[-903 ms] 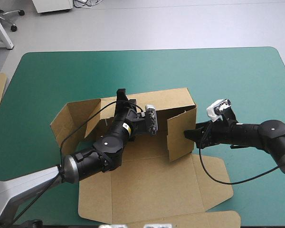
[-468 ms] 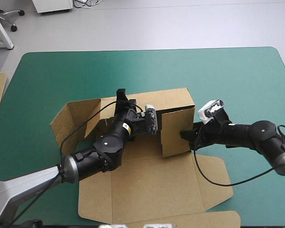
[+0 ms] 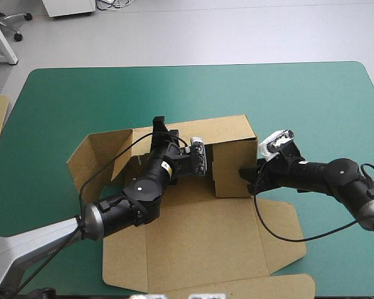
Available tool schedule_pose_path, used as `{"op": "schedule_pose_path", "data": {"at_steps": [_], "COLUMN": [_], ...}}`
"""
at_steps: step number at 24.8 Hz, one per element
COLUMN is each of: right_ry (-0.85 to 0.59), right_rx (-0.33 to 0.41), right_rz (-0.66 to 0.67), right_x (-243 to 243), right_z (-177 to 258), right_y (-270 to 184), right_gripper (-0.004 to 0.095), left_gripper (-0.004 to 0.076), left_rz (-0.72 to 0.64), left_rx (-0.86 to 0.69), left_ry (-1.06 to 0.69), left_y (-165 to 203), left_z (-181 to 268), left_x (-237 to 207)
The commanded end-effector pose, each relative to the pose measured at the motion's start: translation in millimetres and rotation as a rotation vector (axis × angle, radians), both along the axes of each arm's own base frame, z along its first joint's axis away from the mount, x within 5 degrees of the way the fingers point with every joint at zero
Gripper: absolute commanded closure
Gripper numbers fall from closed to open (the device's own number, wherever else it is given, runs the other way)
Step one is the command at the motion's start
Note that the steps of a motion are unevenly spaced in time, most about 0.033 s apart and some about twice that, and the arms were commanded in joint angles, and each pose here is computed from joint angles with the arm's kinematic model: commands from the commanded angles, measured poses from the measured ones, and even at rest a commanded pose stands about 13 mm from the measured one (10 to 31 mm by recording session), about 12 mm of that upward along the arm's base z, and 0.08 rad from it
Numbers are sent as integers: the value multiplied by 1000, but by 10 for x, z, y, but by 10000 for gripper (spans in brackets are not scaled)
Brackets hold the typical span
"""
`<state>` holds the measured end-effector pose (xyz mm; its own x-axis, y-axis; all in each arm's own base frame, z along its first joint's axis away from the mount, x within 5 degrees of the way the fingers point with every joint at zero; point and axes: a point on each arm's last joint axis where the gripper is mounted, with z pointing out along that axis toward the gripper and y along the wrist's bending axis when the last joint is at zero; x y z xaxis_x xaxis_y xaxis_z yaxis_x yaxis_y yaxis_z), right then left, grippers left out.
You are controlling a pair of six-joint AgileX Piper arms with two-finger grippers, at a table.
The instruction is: Fold the box
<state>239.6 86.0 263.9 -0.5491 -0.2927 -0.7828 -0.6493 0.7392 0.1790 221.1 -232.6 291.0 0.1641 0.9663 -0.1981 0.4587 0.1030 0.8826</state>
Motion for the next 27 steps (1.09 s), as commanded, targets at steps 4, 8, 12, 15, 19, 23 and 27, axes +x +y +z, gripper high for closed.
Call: {"op": "schedule_pose_path", "data": {"at_steps": [4,8,12,15,19,23,27], "right_ry": [-78,-115,-163,-217,-226,-231,-272], "right_rx": [6,-12,-35,-64,-31,-24,-24], "right_rz": [-42,-59,-75,-85,-156,-176,-170], "right_x": [36,48,57,63,94,99,50], "right_z": [139,149,165,179,205,213,239], "right_y": [22,74,143,221,208,217,378], "right_gripper": [437,437,437,437,437,437,524], "left_gripper": [738,738,738,738,738,738,738], "left_rz": [9,32,35,37,40,50,56], "left_rx": [-102,-114,-120,-132,-134,-154,-177], "left_ry": [69,55,31,28,2,-14,-21], "left_y": [-31,12,23,21,21,16,3], "left_z": [-71,-66,-46,-27,4,50,101], "left_x": [13,77,99,101,113,127,138]}}
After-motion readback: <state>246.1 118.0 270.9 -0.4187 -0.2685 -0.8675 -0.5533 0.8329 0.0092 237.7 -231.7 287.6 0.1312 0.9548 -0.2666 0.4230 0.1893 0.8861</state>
